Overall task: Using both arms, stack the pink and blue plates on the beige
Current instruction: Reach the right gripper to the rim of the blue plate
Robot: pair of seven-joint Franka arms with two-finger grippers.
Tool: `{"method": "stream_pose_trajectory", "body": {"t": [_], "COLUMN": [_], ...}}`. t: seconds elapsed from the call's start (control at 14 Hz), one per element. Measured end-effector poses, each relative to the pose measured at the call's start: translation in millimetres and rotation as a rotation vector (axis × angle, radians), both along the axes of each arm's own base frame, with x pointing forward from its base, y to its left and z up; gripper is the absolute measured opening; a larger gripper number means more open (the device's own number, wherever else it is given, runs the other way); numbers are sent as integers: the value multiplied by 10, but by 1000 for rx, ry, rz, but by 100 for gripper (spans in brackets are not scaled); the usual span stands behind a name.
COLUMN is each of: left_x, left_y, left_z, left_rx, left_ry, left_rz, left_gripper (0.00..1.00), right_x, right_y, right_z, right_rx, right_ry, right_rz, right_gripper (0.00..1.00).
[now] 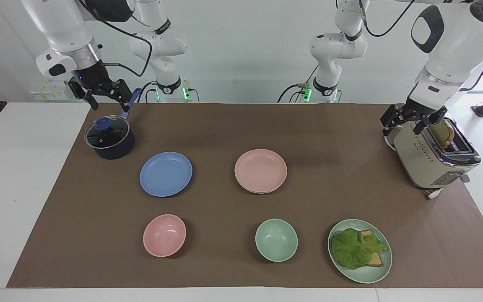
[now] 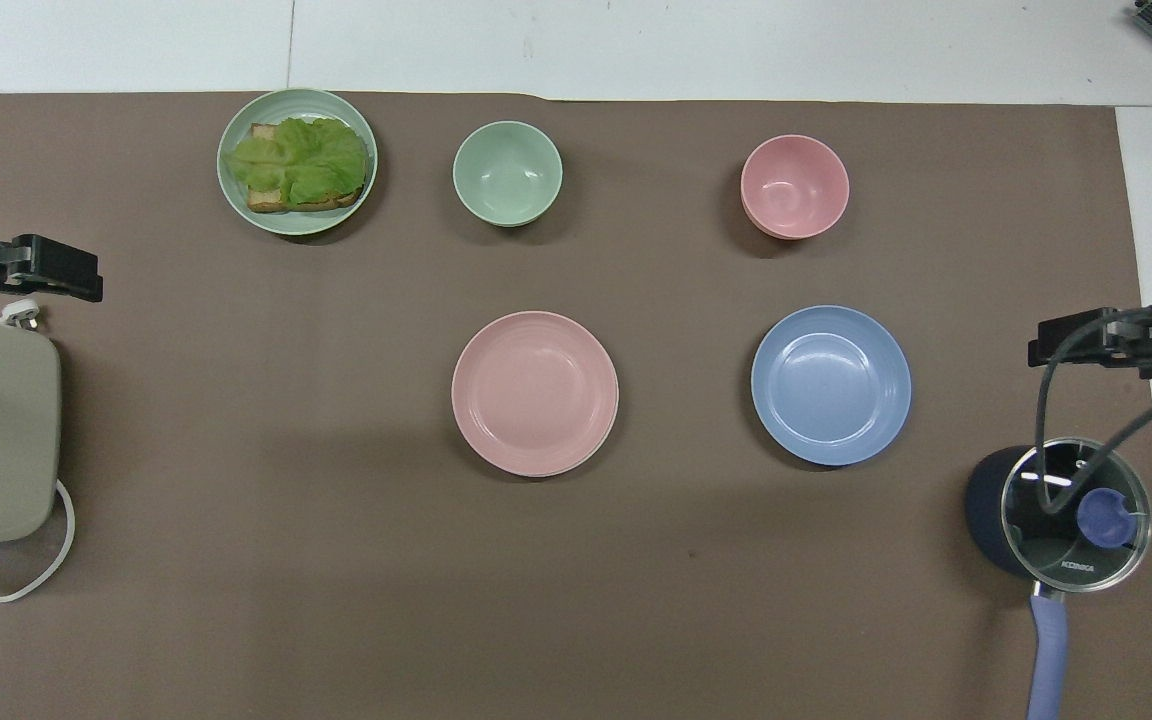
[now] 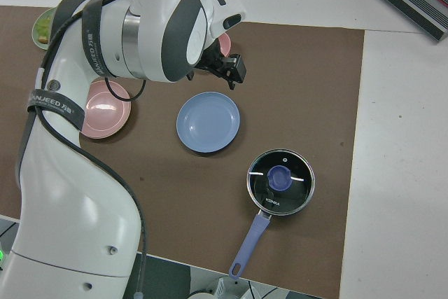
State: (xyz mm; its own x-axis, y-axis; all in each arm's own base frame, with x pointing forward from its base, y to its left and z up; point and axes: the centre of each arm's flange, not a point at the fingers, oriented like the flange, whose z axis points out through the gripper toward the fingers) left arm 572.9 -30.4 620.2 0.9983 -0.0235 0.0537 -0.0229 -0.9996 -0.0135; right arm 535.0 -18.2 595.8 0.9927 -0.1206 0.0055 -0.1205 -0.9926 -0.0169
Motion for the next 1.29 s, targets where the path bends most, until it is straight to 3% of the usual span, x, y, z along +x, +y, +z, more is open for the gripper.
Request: {"method": "stream_pose_trajectory", "body": {"t": [0.5, 0.93, 1.29], "left_x": [-150, -150, -152], "left_y": [-57, 106, 104], "left_z": [205, 194, 192], "left_rx": [0, 0, 0], "left_ry": [-15, -6, -4], "left_rz": [-11, 18, 18], "left_gripper": [100, 100, 100], "right_x": [314, 182, 275], "right_y": [17, -232, -217], "right_z": [-1527, -2374, -2986], "right_rx": [-14, -8, 53], "right_ry": [33, 55, 52], "right_rz": [42, 62, 11], "right_gripper": [100, 100, 100]}}
